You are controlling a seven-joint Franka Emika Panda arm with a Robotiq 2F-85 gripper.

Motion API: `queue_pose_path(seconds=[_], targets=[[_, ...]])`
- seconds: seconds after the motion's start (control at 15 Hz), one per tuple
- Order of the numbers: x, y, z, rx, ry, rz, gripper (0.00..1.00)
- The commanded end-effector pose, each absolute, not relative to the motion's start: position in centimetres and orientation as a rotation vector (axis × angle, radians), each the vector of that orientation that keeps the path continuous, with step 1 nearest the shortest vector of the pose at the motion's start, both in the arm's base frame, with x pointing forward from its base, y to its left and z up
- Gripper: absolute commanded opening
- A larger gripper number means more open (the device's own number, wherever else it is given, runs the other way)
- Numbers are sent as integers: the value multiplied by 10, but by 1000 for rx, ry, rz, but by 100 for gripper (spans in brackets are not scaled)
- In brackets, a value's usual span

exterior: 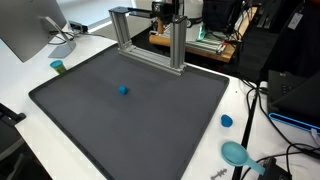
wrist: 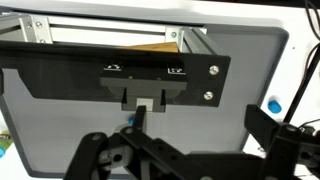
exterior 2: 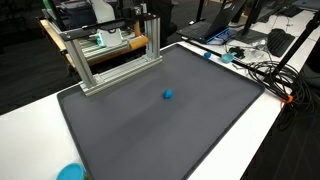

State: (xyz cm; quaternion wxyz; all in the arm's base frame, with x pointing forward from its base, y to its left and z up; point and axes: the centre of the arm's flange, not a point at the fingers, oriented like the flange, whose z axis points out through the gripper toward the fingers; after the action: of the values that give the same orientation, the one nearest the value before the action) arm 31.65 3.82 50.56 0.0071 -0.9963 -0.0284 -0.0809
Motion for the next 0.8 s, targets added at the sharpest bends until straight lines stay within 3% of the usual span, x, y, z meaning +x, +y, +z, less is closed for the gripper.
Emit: queue_pose_path(seconds=[0.0, 0.73], targets=[[336, 20, 486, -3127, -73, -216, 100], [340, 0, 467, -3159, 39, -140, 100]])
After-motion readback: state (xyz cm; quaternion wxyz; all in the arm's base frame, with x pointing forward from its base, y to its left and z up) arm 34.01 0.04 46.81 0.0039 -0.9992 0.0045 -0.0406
